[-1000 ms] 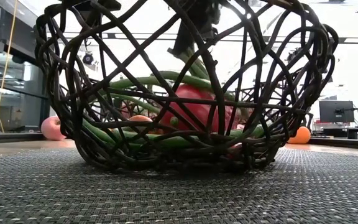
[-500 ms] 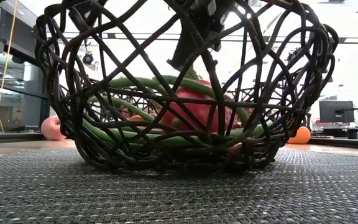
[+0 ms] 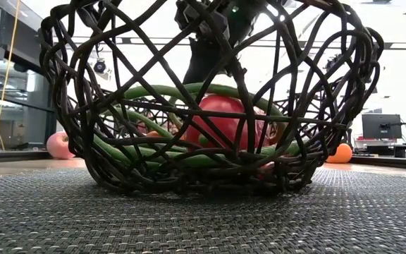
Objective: Build produce basket
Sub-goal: Put the green string beans into the black wire basket, then adjust the gray mat
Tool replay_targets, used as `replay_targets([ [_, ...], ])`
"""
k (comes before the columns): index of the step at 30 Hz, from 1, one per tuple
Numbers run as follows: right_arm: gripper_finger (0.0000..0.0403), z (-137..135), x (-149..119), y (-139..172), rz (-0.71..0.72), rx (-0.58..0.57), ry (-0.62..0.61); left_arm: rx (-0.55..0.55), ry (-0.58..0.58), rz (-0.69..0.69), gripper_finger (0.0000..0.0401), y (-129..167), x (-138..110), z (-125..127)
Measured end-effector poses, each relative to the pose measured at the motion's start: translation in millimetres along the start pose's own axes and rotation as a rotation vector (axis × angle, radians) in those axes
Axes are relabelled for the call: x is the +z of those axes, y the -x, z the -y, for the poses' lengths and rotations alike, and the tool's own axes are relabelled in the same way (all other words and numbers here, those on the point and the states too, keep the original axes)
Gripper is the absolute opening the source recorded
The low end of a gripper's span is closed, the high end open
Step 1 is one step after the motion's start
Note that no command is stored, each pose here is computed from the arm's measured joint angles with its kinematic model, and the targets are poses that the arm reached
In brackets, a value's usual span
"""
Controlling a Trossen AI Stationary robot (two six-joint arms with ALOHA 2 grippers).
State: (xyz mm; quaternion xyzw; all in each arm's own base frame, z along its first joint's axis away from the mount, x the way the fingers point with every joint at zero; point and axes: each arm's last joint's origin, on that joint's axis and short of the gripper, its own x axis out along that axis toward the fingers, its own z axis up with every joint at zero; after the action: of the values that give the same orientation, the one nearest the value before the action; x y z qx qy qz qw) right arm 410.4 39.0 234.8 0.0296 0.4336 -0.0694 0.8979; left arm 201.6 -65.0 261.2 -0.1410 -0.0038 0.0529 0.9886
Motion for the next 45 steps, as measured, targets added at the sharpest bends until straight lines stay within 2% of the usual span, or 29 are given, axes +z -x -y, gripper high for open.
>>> replay_targets([
  [4,0.0083,-0.2,0.1,0.0,0.002,-0.001,-0.004,0.003,-0.028,-0.001,0.0220,0.0,-0.2,-0.1],
  [12,0.0234,1.8,-1.5,3.1,-0.020,-0.012,-0.034,0.005,-0.081,-0.006,0.0220,-0.1,-0.6,-0.5],
  [16,0.0277,4.3,0.9,20.0,-0.011,-0.016,-0.032,0.019,-0.124,-0.004,0.0220,-0.1,-0.6,-0.9],
  [25,0.0287,13.9,2.8,77.3,0.017,-0.071,-0.080,0.059,-0.182,-0.024,0.0220,8.8,3.6,-5.6],
  [31,0.0287,-0.6,-13.1,122.8,-0.004,-0.138,-0.143,0.073,-0.207,-0.075,0.0220,22.0,6.8,-11.9],
  [34,0.0287,-11.4,-27.3,147.6,-0.011,-0.210,-0.171,0.077,-0.190,-0.085,0.0220,31.0,10.6,-15.7],
  [38,0.0287,-24.6,-44.7,173.4,0.009,-0.273,-0.266,0.092,-0.129,-0.109,0.0220,41.6,14.3,-23.9],
  [42,0.0287,-35.4,-59.3,186.6,0.022,-0.327,-0.342,0.067,-0.047,-0.160,0.0220,46.7,14.1,-31.5],
  [45,0.0287,-38.0,-72.0,187.8,-0.027,-0.372,-0.354,0.051,-0.022,-0.171,0.0220,46.5,14.4,-33.5],
])
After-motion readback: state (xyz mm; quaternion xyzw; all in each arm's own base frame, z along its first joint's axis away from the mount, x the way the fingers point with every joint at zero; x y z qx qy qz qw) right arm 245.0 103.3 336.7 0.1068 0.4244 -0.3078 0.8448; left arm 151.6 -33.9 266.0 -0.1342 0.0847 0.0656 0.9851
